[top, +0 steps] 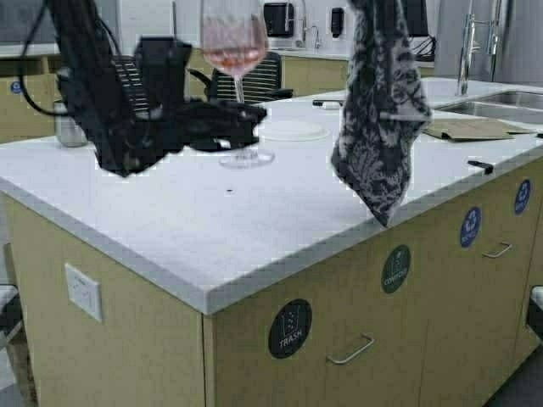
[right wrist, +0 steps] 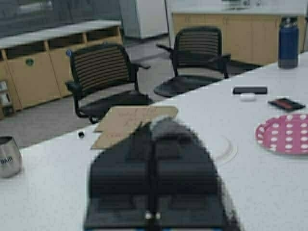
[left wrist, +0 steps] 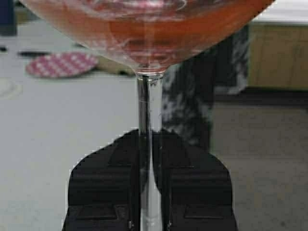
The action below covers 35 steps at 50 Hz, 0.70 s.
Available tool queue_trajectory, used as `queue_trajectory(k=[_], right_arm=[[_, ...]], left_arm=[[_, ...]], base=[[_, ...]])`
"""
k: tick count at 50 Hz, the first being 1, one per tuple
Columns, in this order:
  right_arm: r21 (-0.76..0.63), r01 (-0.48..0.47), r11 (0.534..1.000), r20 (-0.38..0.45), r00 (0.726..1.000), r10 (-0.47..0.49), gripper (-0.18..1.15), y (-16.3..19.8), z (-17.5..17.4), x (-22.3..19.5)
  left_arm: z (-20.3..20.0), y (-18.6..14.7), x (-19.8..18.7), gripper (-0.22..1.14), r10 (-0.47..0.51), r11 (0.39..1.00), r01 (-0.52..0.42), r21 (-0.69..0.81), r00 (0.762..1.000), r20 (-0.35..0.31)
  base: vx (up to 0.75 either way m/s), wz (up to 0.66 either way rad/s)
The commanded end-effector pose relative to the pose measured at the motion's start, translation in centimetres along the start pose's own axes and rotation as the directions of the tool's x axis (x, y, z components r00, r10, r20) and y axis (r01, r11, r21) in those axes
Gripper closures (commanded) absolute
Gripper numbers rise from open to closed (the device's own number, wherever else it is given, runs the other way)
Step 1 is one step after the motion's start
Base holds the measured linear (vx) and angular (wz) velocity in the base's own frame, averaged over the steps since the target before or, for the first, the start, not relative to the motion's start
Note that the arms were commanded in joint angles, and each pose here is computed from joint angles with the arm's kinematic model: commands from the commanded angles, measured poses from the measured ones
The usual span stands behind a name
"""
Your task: Get the cloth and wipe up the spill under the wine glass
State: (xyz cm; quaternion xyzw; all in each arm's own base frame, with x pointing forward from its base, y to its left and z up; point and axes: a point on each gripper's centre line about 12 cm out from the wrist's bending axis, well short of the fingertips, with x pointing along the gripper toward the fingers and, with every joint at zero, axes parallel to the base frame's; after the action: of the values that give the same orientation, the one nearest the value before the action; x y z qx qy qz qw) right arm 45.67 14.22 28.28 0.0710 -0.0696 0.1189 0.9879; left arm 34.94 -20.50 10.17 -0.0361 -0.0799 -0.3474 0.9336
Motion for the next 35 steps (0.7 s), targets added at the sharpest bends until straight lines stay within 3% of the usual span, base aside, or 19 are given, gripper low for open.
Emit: queue_trajectory(k=[1,12,23,35], right_arm=[[-0.001,-0.008,1.000,0.026,1.000,0.008,0.89,0.2,-0.6,2.5],[0.024,-0.018,1.000,-0.074,0.997,0.019,0.89,0.7,-5.7,3.0],[0.035,-0.082,0.996,-0.162,0.983,0.087,0.89,4.2,-9.8,1.8],[0.045,-0.201,0.979,-0.300,0.932,0.205,0.89,10.4,-16.8,-0.7]], left_arm=[[5.1,-0.5,-0.5,0.56,-0.004,1.000,0.003,0.015,0.997,0.078],[11.6,-0.8,-1.0,0.56,0.015,1.000,-0.015,0.002,0.996,0.087],[17.4,-0.5,-0.1,0.57,0.050,0.998,-0.052,0.029,0.996,0.068],[21.5,-0.1,0.9,0.57,0.076,0.995,-0.079,0.055,0.995,0.069]], base=[[0.00,0.00],[0.00,0.00],[0.00,0.00],[0.00,0.00]])
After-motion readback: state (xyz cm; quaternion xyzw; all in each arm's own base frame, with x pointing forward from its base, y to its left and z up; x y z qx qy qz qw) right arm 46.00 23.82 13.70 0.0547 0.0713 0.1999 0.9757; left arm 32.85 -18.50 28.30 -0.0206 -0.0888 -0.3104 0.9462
